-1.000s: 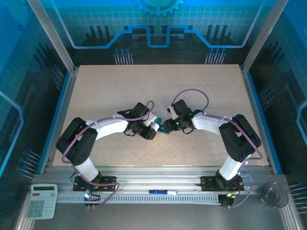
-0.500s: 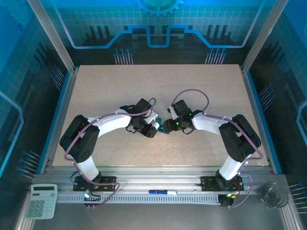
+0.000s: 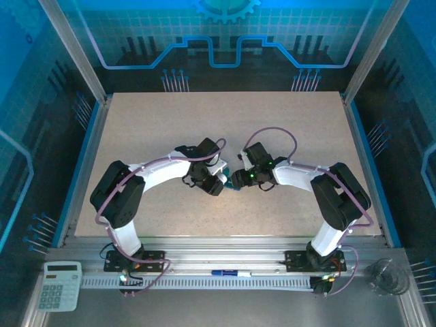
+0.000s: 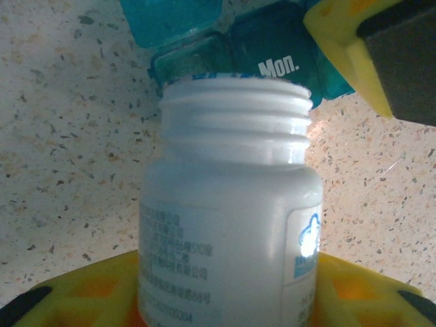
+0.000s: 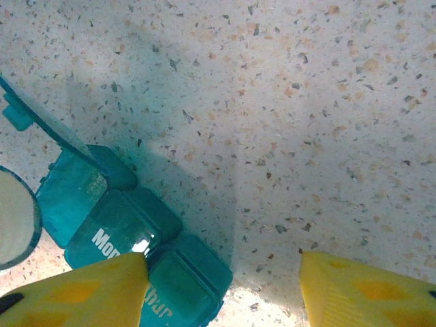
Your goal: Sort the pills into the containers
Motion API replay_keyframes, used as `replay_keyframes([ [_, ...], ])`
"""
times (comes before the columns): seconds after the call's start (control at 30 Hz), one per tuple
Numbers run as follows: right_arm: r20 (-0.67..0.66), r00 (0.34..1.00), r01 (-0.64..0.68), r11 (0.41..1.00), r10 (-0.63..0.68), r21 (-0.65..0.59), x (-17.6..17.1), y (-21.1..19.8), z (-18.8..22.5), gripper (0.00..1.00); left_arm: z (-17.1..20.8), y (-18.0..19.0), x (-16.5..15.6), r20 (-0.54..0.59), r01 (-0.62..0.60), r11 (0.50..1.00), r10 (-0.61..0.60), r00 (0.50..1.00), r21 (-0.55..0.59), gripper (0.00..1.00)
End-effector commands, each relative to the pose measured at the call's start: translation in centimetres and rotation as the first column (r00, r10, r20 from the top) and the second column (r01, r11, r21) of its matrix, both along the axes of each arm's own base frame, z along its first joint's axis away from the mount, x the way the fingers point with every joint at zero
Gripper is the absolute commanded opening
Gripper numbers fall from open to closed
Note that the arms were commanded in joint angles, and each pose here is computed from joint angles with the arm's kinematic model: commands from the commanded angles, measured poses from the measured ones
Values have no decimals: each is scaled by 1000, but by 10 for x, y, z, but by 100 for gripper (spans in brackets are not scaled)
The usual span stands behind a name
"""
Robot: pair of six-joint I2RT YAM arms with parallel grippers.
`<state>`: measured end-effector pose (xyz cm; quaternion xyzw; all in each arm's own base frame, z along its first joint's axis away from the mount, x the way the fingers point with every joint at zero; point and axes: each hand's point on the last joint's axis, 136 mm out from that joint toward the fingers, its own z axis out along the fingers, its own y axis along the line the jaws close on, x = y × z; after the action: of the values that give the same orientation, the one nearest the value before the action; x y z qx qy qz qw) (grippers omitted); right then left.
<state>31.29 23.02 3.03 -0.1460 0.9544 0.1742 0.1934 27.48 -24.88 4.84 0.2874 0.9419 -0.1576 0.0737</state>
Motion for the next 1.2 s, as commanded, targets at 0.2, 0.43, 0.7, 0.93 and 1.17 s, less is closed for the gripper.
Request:
replay_keyframes([
  [0.2,-36,999,5,1000,-6,-25,-10,-2,-13,62,0,6,-2,-30,25,996,-22,999,82,0],
  [0.43,-36,999,5,1000,-6,-25,-11,-2,-14,62,0,6,-2,-39,37,994,-33,999,102,0],
  [0.7,-39,999,5,1000,-5,-20,-11,-2,-15,62,1,5,-1,-44,56,991,-51,998,121,0],
  [0.93,-42,999,6,1000,-7,-20,-12,-2,-16,62,0,8,1,-54,80,984,-72,996,157,0],
  [1.17,-41,999,7,1000,-7,-17,-11,-1,-16,61,-1,10,2,-62,108,973,-98,993,203,0],
])
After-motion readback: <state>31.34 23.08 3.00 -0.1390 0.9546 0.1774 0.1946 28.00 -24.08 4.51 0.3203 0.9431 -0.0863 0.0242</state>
